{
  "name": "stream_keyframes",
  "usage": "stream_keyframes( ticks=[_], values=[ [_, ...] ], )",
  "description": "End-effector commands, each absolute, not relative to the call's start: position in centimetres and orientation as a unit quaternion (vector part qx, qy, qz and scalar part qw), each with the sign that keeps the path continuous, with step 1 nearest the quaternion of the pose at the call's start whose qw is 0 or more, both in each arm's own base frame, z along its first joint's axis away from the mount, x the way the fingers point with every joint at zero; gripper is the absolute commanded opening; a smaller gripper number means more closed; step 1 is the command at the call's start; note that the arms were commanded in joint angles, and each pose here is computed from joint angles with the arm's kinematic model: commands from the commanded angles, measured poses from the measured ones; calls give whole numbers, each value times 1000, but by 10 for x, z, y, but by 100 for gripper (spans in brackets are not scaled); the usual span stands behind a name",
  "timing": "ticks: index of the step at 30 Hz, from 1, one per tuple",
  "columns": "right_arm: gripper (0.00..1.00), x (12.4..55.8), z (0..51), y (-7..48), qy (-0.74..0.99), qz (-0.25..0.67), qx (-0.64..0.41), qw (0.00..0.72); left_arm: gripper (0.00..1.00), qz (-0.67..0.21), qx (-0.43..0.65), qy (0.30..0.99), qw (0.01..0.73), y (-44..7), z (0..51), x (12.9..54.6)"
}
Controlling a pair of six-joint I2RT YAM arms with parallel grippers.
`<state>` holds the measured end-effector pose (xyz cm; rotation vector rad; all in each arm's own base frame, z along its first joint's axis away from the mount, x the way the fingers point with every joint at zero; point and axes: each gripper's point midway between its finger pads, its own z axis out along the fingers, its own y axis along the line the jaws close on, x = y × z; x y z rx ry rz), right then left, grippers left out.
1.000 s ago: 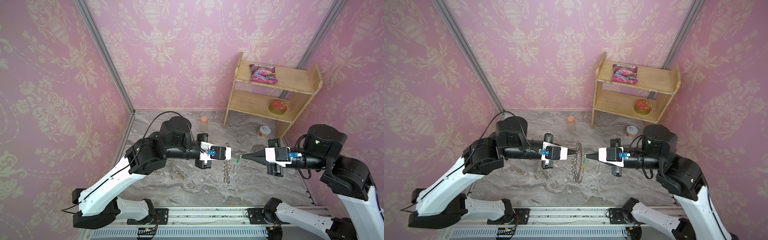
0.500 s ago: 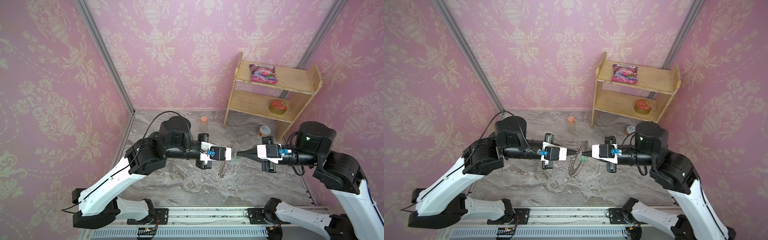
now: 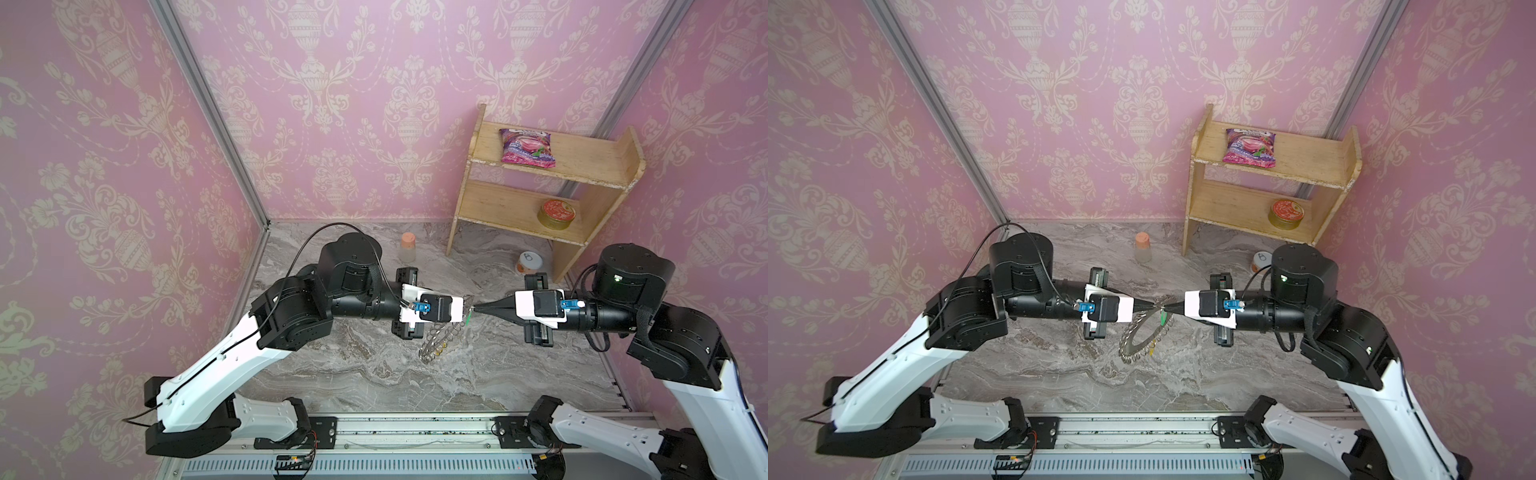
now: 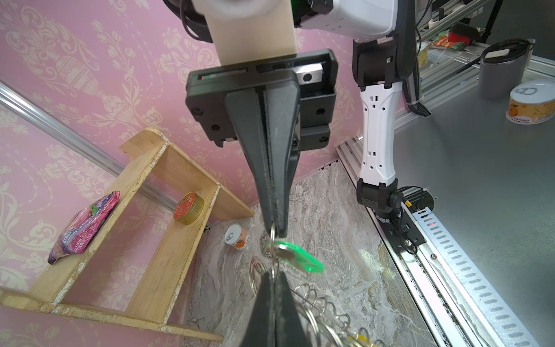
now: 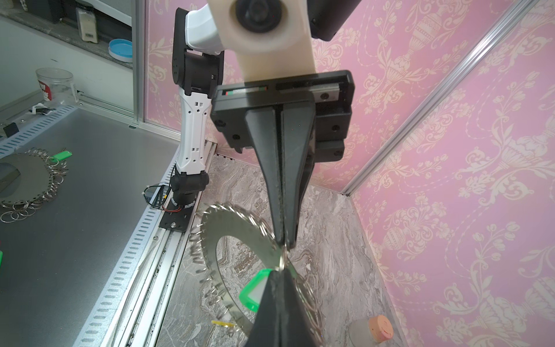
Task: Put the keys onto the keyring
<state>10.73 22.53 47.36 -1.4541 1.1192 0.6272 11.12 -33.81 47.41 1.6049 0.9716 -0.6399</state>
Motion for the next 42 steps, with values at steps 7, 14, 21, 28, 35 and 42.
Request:
stream_keyframes(
  ticks=[7,14,21,28,35,42],
  values=[
    [0,105,473,228,469,268,-627,561,0,-285,663,380,579,-331,503,99],
    [0,106,471,228,472,264,-630,557,0,-282,662,377,583,-329,505,98],
    [0,105,468,230,472,264,-636,551,0,-279,660,376,588,-328,507,99],
    [0,99,468,232,464,267,-645,545,0,-275,657,381,589,-327,507,101],
    [0,93,471,231,457,268,-650,545,0,-273,658,385,587,-329,505,103],
    [0,89,473,232,450,270,-654,545,0,-275,657,388,585,-330,504,104]
  ],
)
